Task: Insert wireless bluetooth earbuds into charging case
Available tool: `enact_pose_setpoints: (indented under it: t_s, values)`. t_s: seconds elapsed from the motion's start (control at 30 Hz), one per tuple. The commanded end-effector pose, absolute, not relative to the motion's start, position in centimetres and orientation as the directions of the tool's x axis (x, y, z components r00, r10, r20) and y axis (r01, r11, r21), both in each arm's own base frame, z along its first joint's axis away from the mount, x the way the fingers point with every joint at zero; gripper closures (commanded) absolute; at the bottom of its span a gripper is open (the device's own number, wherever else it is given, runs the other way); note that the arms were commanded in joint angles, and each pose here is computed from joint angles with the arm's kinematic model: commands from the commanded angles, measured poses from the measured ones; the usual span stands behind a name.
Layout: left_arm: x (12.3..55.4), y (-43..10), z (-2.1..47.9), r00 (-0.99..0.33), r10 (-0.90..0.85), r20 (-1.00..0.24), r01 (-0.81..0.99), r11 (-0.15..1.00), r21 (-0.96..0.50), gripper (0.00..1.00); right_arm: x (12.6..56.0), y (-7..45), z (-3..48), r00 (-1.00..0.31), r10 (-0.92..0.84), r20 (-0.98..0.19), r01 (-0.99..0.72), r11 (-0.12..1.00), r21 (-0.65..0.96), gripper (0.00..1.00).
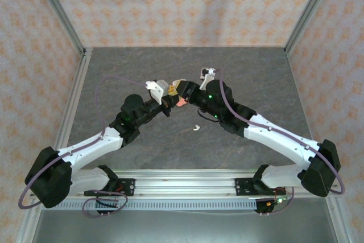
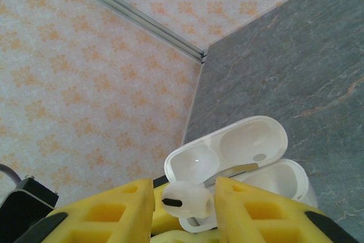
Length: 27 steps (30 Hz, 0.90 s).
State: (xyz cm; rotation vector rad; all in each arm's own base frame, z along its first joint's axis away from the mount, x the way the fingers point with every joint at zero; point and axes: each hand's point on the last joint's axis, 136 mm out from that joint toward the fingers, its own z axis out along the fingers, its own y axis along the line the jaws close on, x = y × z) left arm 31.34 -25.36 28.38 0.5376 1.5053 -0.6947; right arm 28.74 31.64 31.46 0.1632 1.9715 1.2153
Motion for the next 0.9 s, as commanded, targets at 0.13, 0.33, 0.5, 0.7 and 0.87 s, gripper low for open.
enact_pose_setpoints:
  t_s: [0.13, 0.33, 0.5, 0.7, 0.87]
  values:
    - [30.3, -24.4, 34.8, 0.105, -0.19, -0.976, 0.706, 0.706, -0.061, 1.0, 27.8, 30.7, 30.3, -0.69, 0.423, -0.587, -0.253, 0.619, 0.744, 0.64]
    - [30.0, -24.2, 34.0, 0.087, -0.173, -0.981, 0.707, 0.704, -0.061, 1.0, 27.7, 30.1, 31.8, -0.672, 0.404, -0.621, -0.272, 0.645, 0.714, 0.62]
    - [29.4, -24.0, 33.2, 0.068, -0.16, -0.985, 0.715, 0.697, -0.064, 1.0, 27.4, 29.6, 33.3, -0.659, 0.369, -0.656, -0.3, 0.67, 0.679, 0.57]
    - [28.5, -23.5, 32.1, 0.05, -0.139, -0.989, 0.714, 0.697, -0.061, 1.0, 26.4, 30.0, 34.6, -0.665, 0.282, -0.691, -0.376, 0.673, 0.637, 0.57]
    - [28.0, -23.3, 31.6, 0.042, -0.12, -0.992, 0.72, 0.692, -0.053, 1.0, 25.3, 31.1, 34.6, -0.7, 0.232, -0.676, -0.422, 0.629, 0.653, 0.62]
